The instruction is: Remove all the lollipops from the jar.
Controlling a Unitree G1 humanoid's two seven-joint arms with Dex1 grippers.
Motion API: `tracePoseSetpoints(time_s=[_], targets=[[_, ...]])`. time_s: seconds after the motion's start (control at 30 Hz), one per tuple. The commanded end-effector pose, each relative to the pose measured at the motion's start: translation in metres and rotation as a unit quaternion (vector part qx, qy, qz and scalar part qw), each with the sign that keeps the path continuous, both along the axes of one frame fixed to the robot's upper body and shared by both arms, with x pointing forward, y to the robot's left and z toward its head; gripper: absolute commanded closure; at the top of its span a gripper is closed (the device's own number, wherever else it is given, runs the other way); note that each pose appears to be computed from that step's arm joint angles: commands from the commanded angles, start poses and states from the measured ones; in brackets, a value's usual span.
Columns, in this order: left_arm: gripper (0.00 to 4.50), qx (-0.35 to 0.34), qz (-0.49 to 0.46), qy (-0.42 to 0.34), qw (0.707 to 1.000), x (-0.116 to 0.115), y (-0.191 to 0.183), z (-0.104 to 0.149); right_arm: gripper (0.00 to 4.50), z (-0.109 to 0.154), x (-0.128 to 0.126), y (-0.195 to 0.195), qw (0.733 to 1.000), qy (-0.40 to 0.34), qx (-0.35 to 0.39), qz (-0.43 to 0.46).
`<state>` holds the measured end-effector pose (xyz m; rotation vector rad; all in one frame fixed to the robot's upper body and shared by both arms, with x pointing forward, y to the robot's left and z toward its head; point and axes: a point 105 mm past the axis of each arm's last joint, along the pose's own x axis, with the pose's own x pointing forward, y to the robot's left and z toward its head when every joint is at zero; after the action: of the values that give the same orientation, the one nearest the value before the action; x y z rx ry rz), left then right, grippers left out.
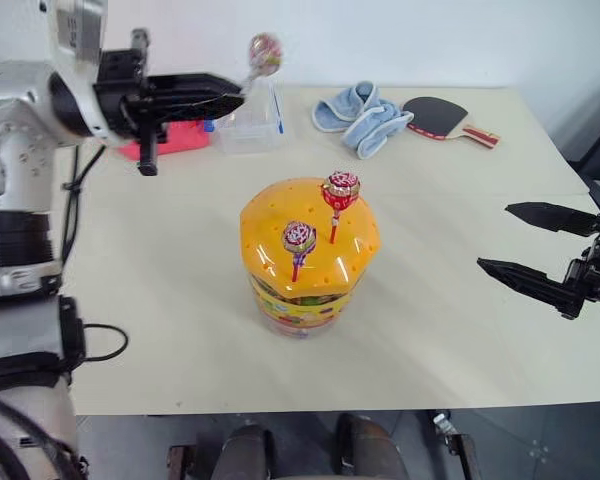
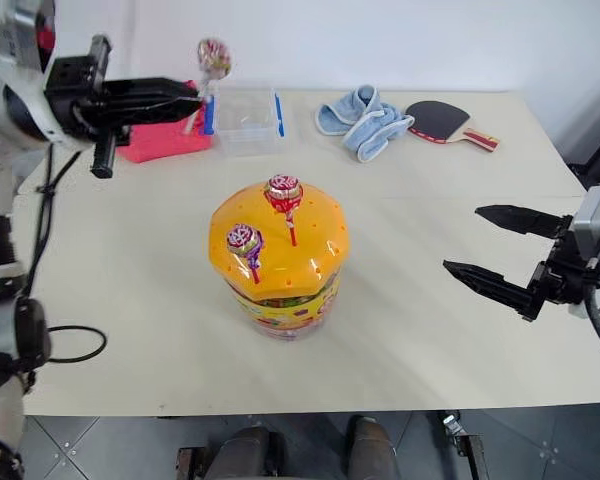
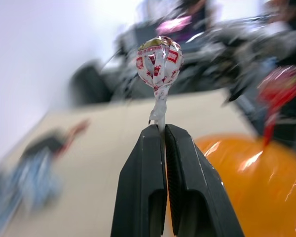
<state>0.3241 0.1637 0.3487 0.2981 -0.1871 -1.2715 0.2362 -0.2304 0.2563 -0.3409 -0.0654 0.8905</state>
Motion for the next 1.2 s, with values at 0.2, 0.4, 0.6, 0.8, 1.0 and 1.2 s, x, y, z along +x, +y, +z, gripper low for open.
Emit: tracePoseSetpoints(time_s=[0.2,0.4,0.6,0.8,1.0,1.2], targets=[[4.48,0.092,0.316,0.229,0.916,0.005,0.085,-0.081,0.00,-0.001,-0.002,0.009,0.996,0.002,-0.023,0.080],[4.48,0.136,0.401,0.351,0.835,-0.018,0.115,-0.141,0.00,-0.001,-0.004,0.027,0.990,0.002,-0.014,0.140],[4.48,0.177,0.456,0.423,0.763,-0.032,0.130,-0.167,0.00,0.000,0.004,0.027,0.990,0.004,-0.013,0.138],[3.76,0.184,0.496,0.463,0.711,-0.039,0.143,-0.170,0.00,0.000,0.010,0.028,0.991,-0.004,-0.006,0.134],[1.97,0.204,0.500,0.448,0.712,-0.039,0.143,-0.163,0.00,0.002,0.014,0.027,0.992,-0.010,-0.004,0.129],[0.14,0.214,0.503,0.423,0.723,-0.038,0.143,-0.152,0.00,0.006,0.017,0.024,0.992,-0.019,-0.009,0.123]])
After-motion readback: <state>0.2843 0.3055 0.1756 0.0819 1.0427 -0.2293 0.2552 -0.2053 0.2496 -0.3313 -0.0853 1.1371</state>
